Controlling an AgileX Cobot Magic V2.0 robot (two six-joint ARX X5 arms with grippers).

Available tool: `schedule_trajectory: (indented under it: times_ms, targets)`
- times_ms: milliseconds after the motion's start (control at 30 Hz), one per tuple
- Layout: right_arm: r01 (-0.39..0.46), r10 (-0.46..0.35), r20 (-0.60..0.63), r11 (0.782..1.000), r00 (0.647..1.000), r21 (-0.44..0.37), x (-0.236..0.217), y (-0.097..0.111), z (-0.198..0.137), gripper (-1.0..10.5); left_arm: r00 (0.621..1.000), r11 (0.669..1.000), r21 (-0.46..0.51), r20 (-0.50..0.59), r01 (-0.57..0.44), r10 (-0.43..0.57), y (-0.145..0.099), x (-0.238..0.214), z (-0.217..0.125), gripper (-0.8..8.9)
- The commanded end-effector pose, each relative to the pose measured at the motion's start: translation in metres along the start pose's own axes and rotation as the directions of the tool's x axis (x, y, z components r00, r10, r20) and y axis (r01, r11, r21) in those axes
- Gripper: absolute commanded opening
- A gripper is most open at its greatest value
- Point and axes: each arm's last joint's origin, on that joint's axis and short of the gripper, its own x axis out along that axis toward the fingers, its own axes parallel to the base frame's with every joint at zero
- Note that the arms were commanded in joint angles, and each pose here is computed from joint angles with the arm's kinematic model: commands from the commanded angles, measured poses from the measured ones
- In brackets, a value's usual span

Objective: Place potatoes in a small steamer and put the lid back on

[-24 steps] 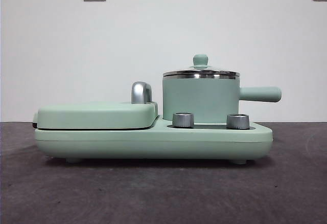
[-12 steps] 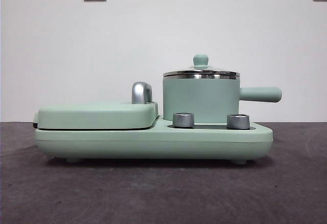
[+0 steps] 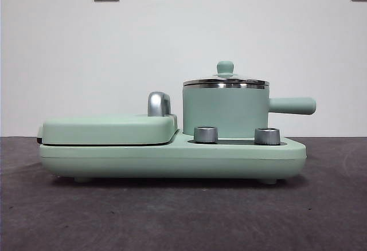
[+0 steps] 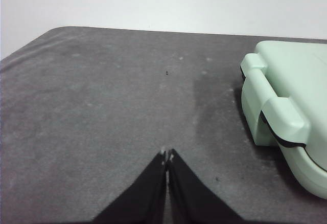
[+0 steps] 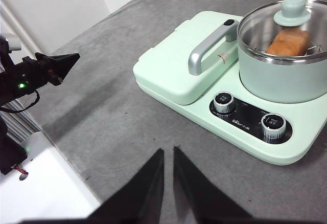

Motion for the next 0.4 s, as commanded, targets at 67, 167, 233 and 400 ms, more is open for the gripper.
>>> schedule_trajectory:
  times_ms: [67,167,233,400]
  targets:
    - [-0.012,0.012,0.011,1.000,1.000,-0.015,-0.0006,0.0015,0.0026,0.3,0.999,0.999,0.031,-0.028,0.024,-0.023,-0.0006,0.0019,-0.0073,0.06]
    - [-0.012,0.012,0.011,1.000,1.000,-0.015,-0.0006,0.0015,0.0026,0.3,0.999,0.999,0.030,-0.030,0.031,-0.030,-0.0008,0.0019,-0.0074,0.06]
    - [-0.012,0.012,0.011,1.000,1.000,-0.015,-0.0006,0.0015,0.0026,0.3,0.999,0.999,0.029,-0.029,0.031,-0.030,-0.0008,0.0019,-0.0074,0.06]
    - [-0.012,0.012,0.011,1.000,1.000,-0.015,-0.0006,0.0015,0.0026,0.3,0.999,0.999,0.029,-0.027,0.031,-0.030,-0.0008,0.0018,-0.0071,0.06]
